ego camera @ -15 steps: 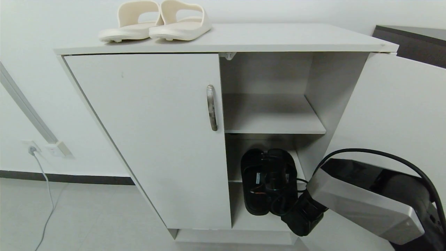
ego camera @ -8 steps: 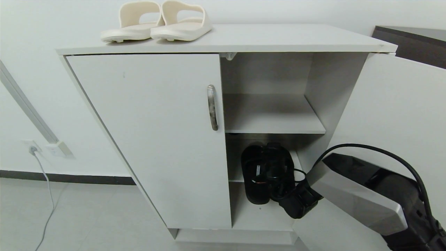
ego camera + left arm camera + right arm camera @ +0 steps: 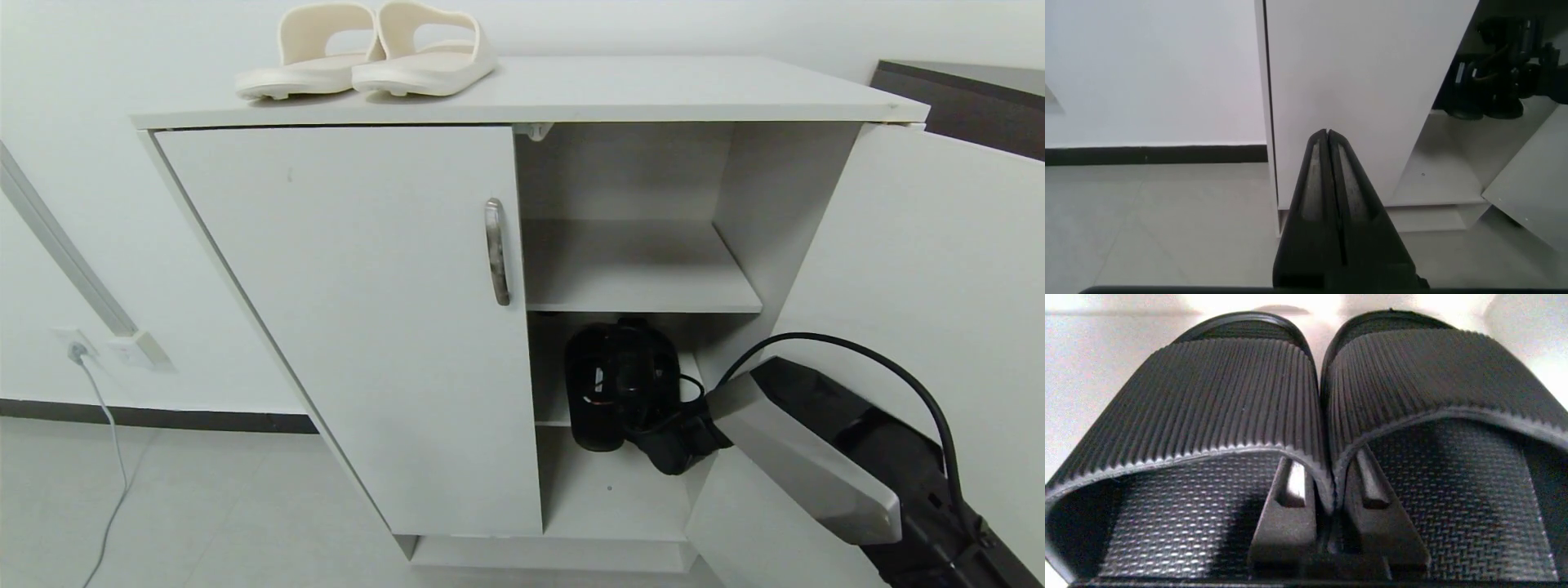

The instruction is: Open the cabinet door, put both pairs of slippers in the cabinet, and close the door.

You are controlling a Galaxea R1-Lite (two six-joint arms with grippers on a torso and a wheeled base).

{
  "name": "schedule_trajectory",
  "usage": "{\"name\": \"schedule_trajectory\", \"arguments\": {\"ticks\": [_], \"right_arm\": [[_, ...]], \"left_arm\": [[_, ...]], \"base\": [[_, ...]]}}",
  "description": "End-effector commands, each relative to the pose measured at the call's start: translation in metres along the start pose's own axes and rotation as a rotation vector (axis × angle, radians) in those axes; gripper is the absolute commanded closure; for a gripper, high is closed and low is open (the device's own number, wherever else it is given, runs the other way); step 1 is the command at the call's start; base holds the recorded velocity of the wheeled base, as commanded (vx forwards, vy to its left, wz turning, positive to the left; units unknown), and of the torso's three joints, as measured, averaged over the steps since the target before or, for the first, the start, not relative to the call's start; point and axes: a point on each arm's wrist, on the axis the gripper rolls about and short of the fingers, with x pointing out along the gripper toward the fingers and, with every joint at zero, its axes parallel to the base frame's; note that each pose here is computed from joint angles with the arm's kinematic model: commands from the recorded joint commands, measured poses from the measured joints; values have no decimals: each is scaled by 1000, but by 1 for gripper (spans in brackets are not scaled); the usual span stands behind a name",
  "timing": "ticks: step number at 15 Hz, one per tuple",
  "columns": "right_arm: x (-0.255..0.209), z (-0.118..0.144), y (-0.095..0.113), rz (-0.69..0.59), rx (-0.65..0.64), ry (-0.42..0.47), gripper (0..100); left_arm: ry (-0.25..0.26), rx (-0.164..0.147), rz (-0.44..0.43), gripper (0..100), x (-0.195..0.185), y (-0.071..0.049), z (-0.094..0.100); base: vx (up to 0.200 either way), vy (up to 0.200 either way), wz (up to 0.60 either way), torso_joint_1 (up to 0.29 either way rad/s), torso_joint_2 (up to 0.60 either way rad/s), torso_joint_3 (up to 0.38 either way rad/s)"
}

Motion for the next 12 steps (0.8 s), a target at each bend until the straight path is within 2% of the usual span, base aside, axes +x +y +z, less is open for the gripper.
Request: {"name": "schedule_trajectory", "arguments": {"ticks": [1,5,12], "right_arm": [[11,1,4,-5,8,-12,100],[25,5,3,-18,12,-37,100],[32,7,-4,-21,7,-25,100]], "left_arm": [[2,0,-1,100,0,0,0],[0,0,2,100,0,0,0],[2,0,2,100,0,0,0]], "base": [[0,0,0,0,0,0],[0,0,0,0,0,0],[0,0,0,0,0,0]]}}
